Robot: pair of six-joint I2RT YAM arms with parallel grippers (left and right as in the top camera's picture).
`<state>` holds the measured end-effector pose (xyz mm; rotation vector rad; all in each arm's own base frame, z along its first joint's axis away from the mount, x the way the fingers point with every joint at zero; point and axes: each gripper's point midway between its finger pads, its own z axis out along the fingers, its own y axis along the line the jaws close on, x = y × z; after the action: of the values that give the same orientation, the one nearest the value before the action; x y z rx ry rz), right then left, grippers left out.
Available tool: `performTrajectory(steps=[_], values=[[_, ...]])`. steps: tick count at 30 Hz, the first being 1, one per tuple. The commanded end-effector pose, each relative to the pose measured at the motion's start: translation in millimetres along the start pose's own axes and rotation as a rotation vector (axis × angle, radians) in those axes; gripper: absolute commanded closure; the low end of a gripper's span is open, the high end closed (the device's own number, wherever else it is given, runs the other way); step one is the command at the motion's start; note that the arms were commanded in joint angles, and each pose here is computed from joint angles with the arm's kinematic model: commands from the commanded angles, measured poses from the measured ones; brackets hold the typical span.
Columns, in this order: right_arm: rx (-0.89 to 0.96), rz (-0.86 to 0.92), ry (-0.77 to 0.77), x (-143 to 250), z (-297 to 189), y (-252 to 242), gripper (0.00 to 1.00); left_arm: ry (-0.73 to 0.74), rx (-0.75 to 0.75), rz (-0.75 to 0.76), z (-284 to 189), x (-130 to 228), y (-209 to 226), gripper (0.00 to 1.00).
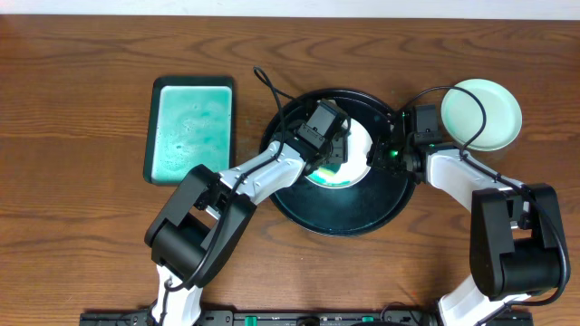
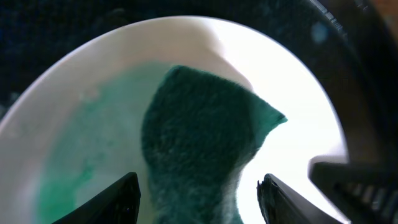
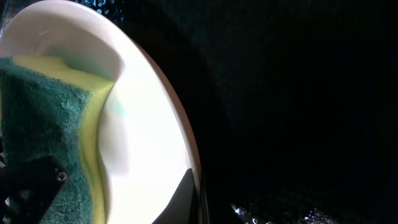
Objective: Clean dirty plates on tray and stack at the side
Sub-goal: 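Scrub the white plate with the sponge in the left gripper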
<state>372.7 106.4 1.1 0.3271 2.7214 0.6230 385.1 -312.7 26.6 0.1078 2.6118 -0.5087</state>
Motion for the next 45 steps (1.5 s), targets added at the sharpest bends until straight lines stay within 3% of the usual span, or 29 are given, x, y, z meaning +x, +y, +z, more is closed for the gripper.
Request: performTrajectory(steps=[1, 5, 9, 22, 27, 30, 36, 42, 45], values=[[0.081, 0.030, 0.052, 19, 12, -21, 0.99, -0.100, -0.018, 0.077, -25, -31, -6, 0.37], [0.082, 0.030, 0.053, 19, 12, -21, 0.99, -0.136, -0.025, 0.096, -44, -42, -9, 0.38], [0.081, 0.030, 0.053, 19, 12, -21, 0.99, -0.098, -0.037, 0.101, -38, -31, -6, 0.53], [0.081, 0.030, 0.054, 19, 12, -21, 0.99, 0.007, -0.079, 0.128, -7, 6, 3, 0.61], [0.081, 0.030, 0.054, 19, 12, -21, 0.99, 0.018, -0.087, 0.128, -3, 10, 6, 0.92], [0.082, 0.030, 0.053, 19, 12, -21, 0.99, 0.009, -0.104, 0.120, -3, 8, 9, 0.92], [0.081, 0.030, 0.054, 19, 12, -21, 0.99, -0.037, -0.295, 0.017, -8, 4, 54, 0.93], [0.082, 0.030, 0.053, 19, 12, -21, 0.99, -0.206, -0.600, 0.024, -36, -29, 111, 0.93], [0.082, 0.030, 0.053, 19, 12, -21, 0.99, -0.235, -0.577, 0.056, -40, -43, 101, 0.93]])
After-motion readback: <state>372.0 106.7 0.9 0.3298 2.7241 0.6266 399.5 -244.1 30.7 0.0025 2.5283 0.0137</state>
